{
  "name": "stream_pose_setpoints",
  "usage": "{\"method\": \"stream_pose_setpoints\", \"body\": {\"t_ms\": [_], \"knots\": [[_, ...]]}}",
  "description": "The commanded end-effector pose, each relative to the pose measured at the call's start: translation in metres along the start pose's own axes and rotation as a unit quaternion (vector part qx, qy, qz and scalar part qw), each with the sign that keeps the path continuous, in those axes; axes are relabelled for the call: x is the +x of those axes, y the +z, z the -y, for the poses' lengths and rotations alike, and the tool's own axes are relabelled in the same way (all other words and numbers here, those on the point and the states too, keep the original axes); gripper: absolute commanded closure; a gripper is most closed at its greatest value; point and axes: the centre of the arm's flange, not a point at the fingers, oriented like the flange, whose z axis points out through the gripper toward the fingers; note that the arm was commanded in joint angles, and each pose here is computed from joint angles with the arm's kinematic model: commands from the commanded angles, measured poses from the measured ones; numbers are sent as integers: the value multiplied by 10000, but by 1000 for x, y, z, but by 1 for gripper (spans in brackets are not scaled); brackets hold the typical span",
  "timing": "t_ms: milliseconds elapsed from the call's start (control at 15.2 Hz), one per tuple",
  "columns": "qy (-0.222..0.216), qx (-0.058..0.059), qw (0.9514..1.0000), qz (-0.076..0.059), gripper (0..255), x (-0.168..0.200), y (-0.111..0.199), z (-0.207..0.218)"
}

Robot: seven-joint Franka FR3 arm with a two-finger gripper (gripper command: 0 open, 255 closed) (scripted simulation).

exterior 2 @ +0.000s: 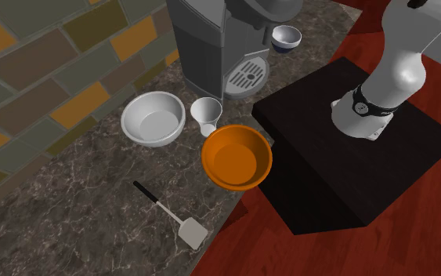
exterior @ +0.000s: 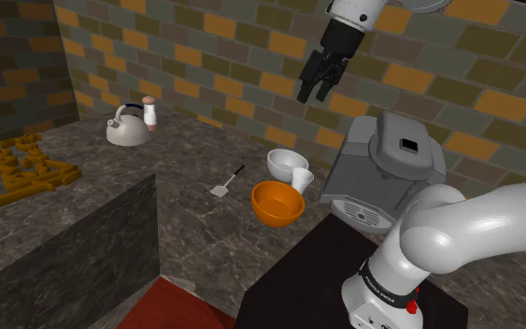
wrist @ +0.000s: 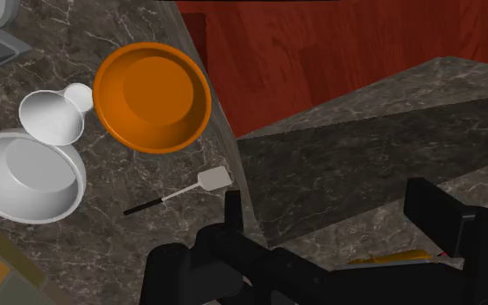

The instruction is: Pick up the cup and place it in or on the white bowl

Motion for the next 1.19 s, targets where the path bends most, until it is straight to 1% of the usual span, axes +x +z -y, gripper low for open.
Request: {"method": "stream_pose_setpoints", "body": {"t_ms": [0, 528, 1122], "knots": [[0, 0, 10000, 0, 0, 0, 0, 0], [-199, -392, 9990, 126, 0, 7, 92, -41], [-421, -831, 9953, 267, 0, 15, 191, -95]]}}
